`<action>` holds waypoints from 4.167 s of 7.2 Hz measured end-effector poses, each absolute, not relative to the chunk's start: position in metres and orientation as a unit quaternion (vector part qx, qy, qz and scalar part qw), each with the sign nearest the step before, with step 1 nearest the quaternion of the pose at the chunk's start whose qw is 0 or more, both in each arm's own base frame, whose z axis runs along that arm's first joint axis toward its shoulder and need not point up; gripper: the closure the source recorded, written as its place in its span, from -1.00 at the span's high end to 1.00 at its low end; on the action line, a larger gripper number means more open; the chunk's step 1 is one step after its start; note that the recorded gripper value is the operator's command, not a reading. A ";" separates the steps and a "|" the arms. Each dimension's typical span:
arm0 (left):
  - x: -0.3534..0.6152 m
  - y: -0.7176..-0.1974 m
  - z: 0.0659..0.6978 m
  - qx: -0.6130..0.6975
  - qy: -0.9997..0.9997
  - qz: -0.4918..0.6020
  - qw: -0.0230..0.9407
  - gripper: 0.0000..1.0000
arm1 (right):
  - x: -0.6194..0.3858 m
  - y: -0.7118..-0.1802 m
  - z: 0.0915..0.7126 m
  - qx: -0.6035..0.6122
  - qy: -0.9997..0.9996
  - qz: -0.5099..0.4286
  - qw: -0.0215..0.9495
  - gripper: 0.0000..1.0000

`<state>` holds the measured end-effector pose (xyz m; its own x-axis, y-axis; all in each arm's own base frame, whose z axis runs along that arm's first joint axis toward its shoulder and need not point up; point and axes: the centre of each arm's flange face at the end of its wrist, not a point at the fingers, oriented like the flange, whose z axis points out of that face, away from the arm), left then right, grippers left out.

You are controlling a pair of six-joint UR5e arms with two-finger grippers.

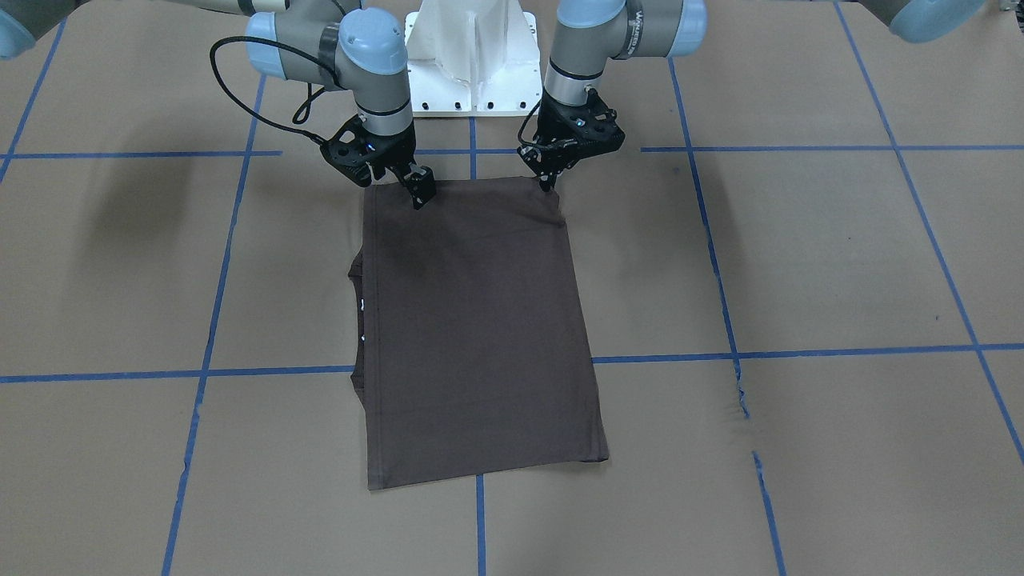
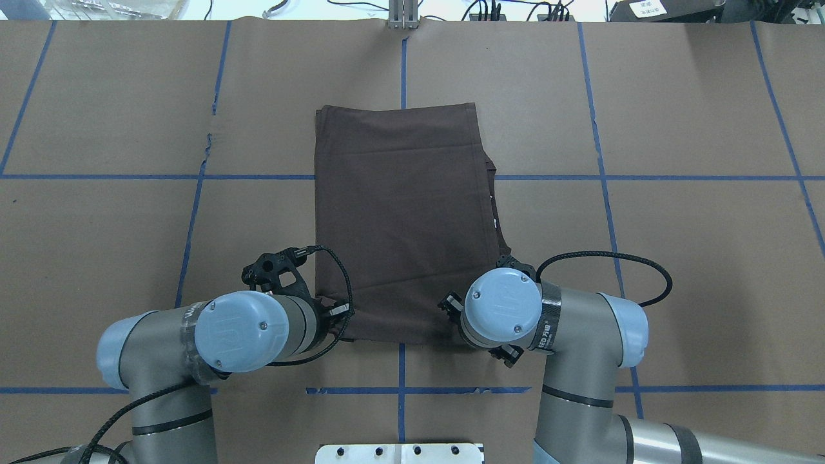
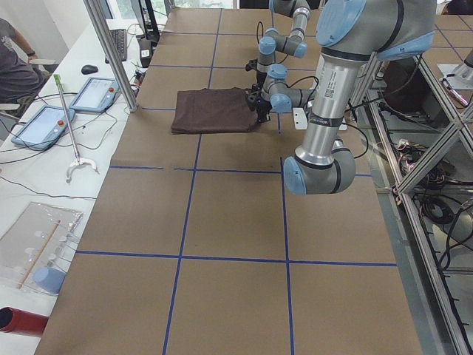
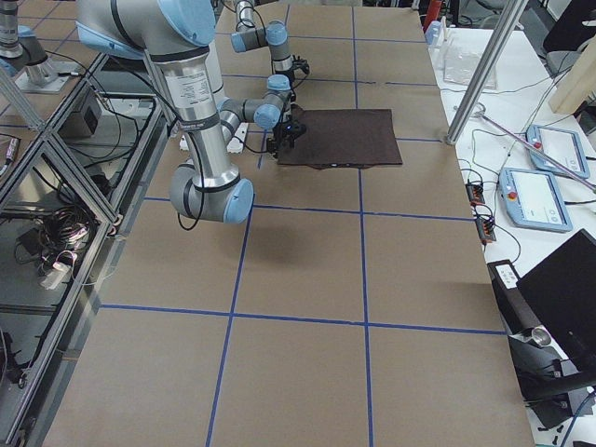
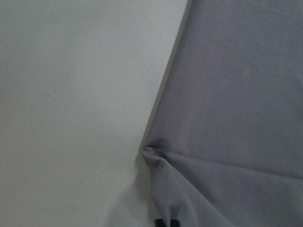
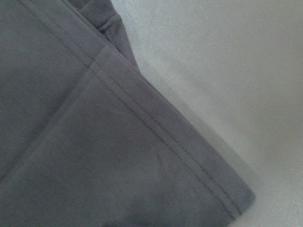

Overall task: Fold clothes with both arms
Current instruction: 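Grasp both near corners of the shirt with the left and right grippers, then lift the near edge with both grippers and fold it away from the robot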

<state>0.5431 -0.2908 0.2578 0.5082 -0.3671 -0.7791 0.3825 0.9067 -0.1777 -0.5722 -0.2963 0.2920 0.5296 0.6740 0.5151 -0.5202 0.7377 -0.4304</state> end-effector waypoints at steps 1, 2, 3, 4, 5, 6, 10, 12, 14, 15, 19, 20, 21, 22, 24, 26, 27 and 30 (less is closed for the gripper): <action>0.543 -0.291 0.258 0.009 0.447 -0.216 0.868 -1.00 | -0.574 -0.295 0.294 -0.113 -0.339 0.343 0.868 0.19; 0.543 -0.291 0.258 0.009 0.447 -0.216 0.868 -1.00 | -0.575 -0.295 0.295 -0.113 -0.338 0.343 0.869 -0.11; 0.543 -0.291 0.258 0.009 0.446 -0.216 0.868 -1.00 | -0.575 -0.295 0.294 -0.113 -0.339 0.343 0.869 -0.58; 0.543 -0.291 0.258 0.009 0.446 -0.216 0.868 -1.00 | -0.575 -0.294 0.295 -0.113 -0.338 0.342 0.869 -0.91; 0.543 -0.291 0.258 0.009 0.446 -0.216 0.869 -1.00 | -0.575 -0.294 0.295 -0.113 -0.338 0.342 0.869 -1.00; 0.543 -0.291 0.258 0.009 0.445 -0.216 0.869 -1.00 | -0.575 -0.294 0.295 -0.113 -0.338 0.342 0.869 -1.00; 0.542 -0.294 0.258 0.010 0.445 -0.218 0.868 -1.00 | -0.574 -0.294 0.291 -0.116 -0.342 0.341 0.868 -1.00; 0.542 -0.294 0.258 0.010 0.446 -0.218 0.868 -1.00 | -0.574 -0.295 0.289 -0.116 -0.343 0.341 0.868 -1.00; 0.542 -0.294 0.258 0.010 0.446 -0.218 0.868 -1.00 | -0.575 -0.295 0.284 -0.116 -0.347 0.340 0.866 -1.00; 0.542 -0.294 0.258 0.010 0.446 -0.218 0.868 -1.00 | -0.575 -0.296 0.282 -0.116 -0.348 0.340 0.866 -1.00; 0.540 -0.293 0.254 0.010 0.450 -0.218 0.866 -1.00 | -0.572 -0.295 0.275 -0.114 -0.356 0.340 0.863 -1.00; 0.537 -0.291 0.250 0.009 0.451 -0.217 0.866 -1.00 | -0.567 -0.294 0.271 -0.114 -0.362 0.338 0.861 -1.00; 0.532 -0.287 0.245 0.008 0.449 -0.215 0.867 -1.00 | -0.559 -0.292 0.265 -0.115 -0.371 0.333 0.859 -1.00; 0.526 -0.280 0.239 0.006 0.451 -0.211 0.867 -1.00 | -0.546 -0.288 0.259 -0.118 -0.381 0.328 0.856 -1.00; 0.520 -0.246 0.234 -0.008 0.451 -0.191 0.872 -1.00 | -0.527 -0.271 0.245 -0.124 -0.402 0.314 0.852 -1.00; 0.501 -0.200 0.232 -0.027 0.461 -0.158 0.873 -1.00 | -0.525 -0.248 0.234 -0.132 -0.413 0.295 0.852 -1.00; 0.493 -0.185 0.227 -0.034 0.468 -0.147 0.871 -1.00 | -0.523 -0.241 0.231 -0.136 -0.416 0.288 0.852 -1.00; 0.476 -0.194 0.209 -0.040 0.485 -0.148 0.861 -1.00 | -0.512 -0.257 0.222 -0.133 -0.427 0.285 0.847 -1.00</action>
